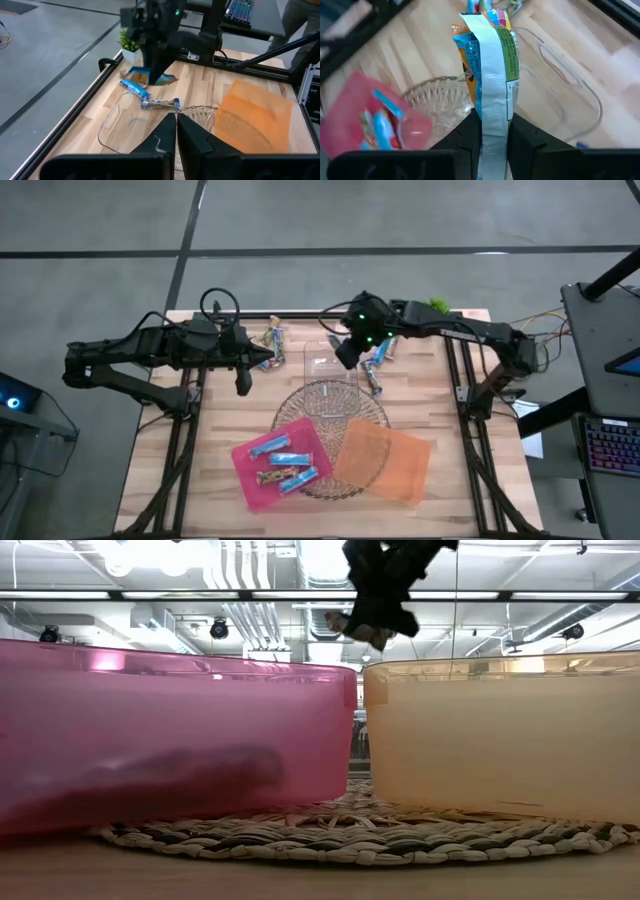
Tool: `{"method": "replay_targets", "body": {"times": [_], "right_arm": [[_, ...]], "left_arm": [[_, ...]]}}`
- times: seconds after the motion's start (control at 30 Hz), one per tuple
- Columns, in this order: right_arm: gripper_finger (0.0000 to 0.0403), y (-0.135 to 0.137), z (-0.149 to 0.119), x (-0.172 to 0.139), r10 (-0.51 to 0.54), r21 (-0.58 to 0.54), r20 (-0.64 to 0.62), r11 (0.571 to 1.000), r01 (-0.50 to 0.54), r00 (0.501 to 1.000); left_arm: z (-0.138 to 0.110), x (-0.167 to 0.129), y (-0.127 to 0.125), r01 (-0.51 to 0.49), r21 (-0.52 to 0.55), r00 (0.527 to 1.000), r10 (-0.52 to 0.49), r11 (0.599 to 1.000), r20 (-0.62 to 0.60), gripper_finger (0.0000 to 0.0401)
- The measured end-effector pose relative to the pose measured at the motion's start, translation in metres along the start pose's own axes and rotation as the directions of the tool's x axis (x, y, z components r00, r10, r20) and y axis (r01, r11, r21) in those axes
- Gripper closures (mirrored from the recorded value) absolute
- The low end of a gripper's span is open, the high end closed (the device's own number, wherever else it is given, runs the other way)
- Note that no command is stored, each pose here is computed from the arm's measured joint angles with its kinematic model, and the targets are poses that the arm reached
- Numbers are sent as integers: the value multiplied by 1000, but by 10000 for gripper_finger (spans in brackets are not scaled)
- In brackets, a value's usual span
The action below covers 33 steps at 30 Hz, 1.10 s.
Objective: Pick and place Granola Bars by type
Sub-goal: Put the orange granola bar into the transparent bin, then put the red granola bar into the red bin
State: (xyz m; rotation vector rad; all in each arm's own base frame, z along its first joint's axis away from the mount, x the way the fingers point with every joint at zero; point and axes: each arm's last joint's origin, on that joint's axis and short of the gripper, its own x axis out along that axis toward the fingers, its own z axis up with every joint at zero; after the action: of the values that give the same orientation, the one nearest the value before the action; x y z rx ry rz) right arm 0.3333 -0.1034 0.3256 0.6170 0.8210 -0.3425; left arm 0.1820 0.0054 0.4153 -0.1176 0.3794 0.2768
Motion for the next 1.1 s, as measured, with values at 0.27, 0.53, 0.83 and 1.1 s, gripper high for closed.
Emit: {"method": "replay_targets", "body": {"times": [0.27, 0.53, 0.83, 1.1], "right_arm": [[344, 3, 13, 28, 39, -289, -64, 956, -56, 997], [337, -5, 7, 44, -12, -490, -142, 870, -60, 990], [322, -6, 8, 46, -53, -544, -129, 839, -26, 990], [243, -10, 5, 46, -77, -491, -162, 871, -13, 984]], "left_arm": [[0, 0, 0, -1, 12, 1000, 1, 1000, 0, 401], [0, 0, 0, -1, 16, 1000, 1, 1000, 0, 401], [0, 0, 0, 1, 15, 1000, -1, 1000, -1, 401], [0, 0, 0, 1, 15, 1000, -1, 1000, -1, 401]]}}
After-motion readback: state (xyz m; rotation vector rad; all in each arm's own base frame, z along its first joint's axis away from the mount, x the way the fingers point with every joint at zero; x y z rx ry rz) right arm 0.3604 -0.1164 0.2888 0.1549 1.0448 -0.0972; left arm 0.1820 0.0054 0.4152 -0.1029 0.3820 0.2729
